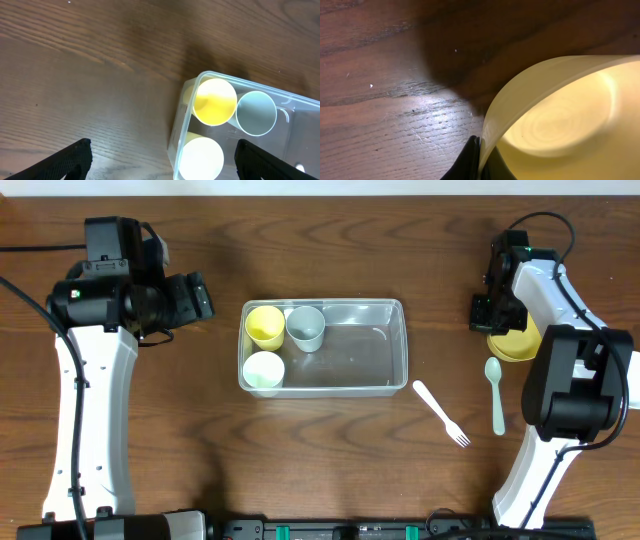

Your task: Pack container

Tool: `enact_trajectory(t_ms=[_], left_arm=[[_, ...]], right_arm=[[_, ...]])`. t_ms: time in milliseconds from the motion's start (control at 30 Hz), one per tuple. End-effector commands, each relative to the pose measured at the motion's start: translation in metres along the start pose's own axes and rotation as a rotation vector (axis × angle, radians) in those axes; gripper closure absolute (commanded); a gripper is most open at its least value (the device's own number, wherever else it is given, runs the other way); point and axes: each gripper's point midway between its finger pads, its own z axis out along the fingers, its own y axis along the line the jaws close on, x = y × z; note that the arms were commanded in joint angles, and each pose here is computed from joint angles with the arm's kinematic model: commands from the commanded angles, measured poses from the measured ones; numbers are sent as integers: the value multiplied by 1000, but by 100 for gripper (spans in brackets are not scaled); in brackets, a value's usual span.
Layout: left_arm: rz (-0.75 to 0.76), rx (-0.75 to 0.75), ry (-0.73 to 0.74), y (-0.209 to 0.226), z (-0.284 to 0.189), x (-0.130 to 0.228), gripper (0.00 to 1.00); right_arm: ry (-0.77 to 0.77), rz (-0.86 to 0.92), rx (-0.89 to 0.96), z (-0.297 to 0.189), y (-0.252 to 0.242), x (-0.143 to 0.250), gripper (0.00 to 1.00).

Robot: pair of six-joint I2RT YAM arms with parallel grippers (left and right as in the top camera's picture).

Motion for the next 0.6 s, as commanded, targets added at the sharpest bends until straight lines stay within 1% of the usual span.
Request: enact_trajectory(t_ms=[0,167,267,367,433,567], left_arm=[[-21,3,23,1,4,4,9],[-20,3,22,1,4,4,9],[-20,3,22,1,4,4,9],[-20,3,22,1,4,4,9],[-20,3,22,1,4,4,9],[-21,3,23,1,4,4,9]], right_arm=[[-52,-46,-20,-22,12,-11,99],[-172,-143,-38,-94,28,-24,99],[-273,-269,-61,-149,49,-21,99],[-377,-498,-121,-198,89,-2,99],[-433,-627,-132,-219,114,14,99],[-487,-840,-153,-242,164,49,99]])
